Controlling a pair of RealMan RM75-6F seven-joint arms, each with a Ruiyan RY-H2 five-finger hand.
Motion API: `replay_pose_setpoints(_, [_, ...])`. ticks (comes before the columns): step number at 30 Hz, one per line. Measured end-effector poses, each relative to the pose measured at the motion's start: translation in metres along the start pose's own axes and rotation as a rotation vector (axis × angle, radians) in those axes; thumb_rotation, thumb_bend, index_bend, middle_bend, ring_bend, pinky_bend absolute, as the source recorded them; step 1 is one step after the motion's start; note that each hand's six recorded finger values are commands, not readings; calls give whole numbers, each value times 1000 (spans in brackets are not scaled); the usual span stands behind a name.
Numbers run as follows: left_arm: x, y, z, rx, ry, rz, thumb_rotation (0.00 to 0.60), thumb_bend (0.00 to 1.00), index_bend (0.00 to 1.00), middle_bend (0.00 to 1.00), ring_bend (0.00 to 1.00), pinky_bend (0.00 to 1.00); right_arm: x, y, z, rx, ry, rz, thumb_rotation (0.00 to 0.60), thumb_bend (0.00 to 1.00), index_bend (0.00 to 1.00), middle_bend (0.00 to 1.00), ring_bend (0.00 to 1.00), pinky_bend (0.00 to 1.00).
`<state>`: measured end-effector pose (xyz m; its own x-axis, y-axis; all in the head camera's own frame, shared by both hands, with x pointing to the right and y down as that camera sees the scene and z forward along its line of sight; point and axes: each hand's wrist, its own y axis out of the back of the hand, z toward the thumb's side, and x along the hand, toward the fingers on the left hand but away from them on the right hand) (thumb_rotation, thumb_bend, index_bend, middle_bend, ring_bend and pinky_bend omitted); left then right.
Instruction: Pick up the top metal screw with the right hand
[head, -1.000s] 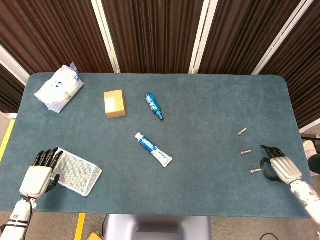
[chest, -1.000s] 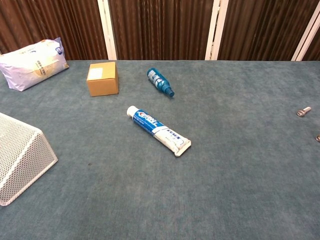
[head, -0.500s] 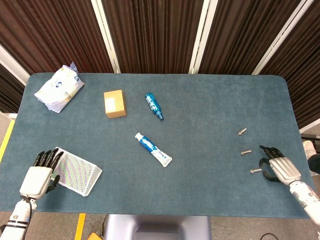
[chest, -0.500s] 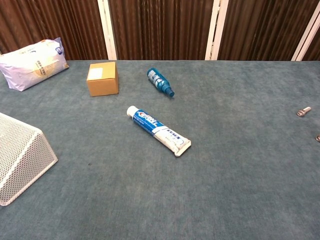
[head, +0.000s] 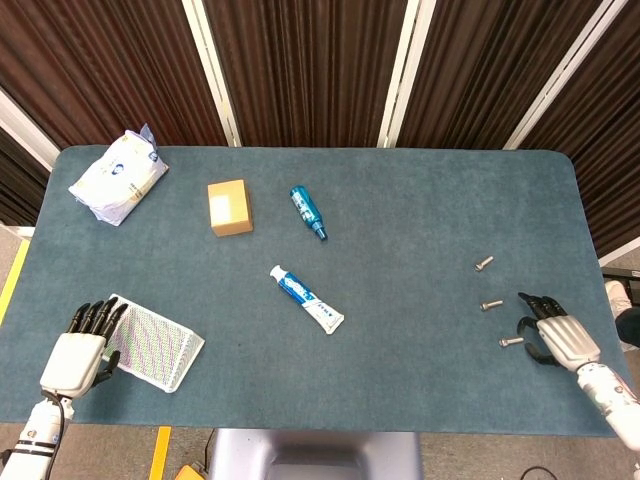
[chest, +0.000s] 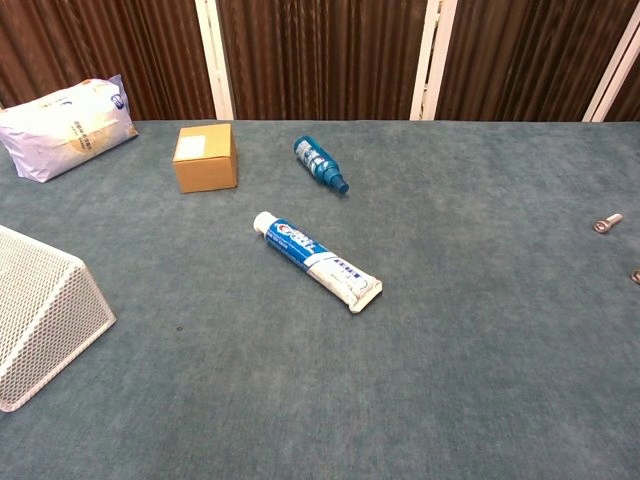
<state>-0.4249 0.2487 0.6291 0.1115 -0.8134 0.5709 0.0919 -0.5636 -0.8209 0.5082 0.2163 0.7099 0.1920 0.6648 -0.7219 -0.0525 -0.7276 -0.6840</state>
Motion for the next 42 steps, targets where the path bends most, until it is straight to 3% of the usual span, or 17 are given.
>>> replay_pose_setpoints(42, [2,-7,0,15,7,-38,600,474,0,0,0,74,-4,-4,7,18,-1,-24,600,464,649,94,0,77])
